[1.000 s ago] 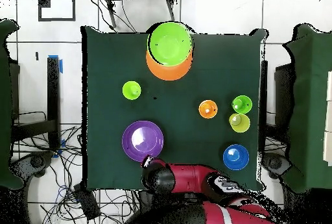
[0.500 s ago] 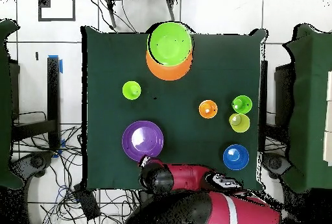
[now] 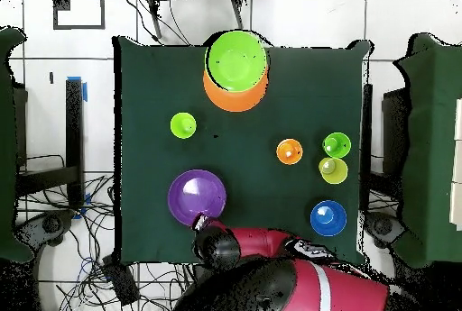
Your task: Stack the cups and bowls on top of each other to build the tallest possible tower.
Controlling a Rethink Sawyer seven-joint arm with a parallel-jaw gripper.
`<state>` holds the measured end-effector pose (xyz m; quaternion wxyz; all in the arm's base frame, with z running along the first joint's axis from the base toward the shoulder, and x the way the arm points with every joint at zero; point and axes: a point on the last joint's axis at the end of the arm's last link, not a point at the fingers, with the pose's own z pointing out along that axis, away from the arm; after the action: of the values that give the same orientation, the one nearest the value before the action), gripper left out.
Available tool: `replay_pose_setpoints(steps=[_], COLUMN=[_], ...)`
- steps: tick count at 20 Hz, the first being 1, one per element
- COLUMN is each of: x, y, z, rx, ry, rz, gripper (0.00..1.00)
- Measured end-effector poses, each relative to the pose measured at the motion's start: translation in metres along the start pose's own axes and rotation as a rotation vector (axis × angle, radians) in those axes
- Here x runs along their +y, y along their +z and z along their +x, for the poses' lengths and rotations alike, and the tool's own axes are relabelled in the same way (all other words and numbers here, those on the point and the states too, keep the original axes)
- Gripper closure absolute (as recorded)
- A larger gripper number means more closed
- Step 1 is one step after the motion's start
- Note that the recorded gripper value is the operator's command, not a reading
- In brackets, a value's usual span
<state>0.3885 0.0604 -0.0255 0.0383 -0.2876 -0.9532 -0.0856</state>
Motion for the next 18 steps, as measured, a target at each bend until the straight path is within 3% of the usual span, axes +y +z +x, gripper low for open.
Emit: replay_pose_setpoints(steps=[4,12,18], x=[0.005,0.007,0.017], y=[-0.004,-0.009,-0.028], z=[-0.012,-0.023,-0.046], rx=[-0.038,-0.050,-0.107], ry=[0.006,0.027,0.021], rz=[-0.033,-0.065,-0.102], gripper=[1.00,1.00,1.00])
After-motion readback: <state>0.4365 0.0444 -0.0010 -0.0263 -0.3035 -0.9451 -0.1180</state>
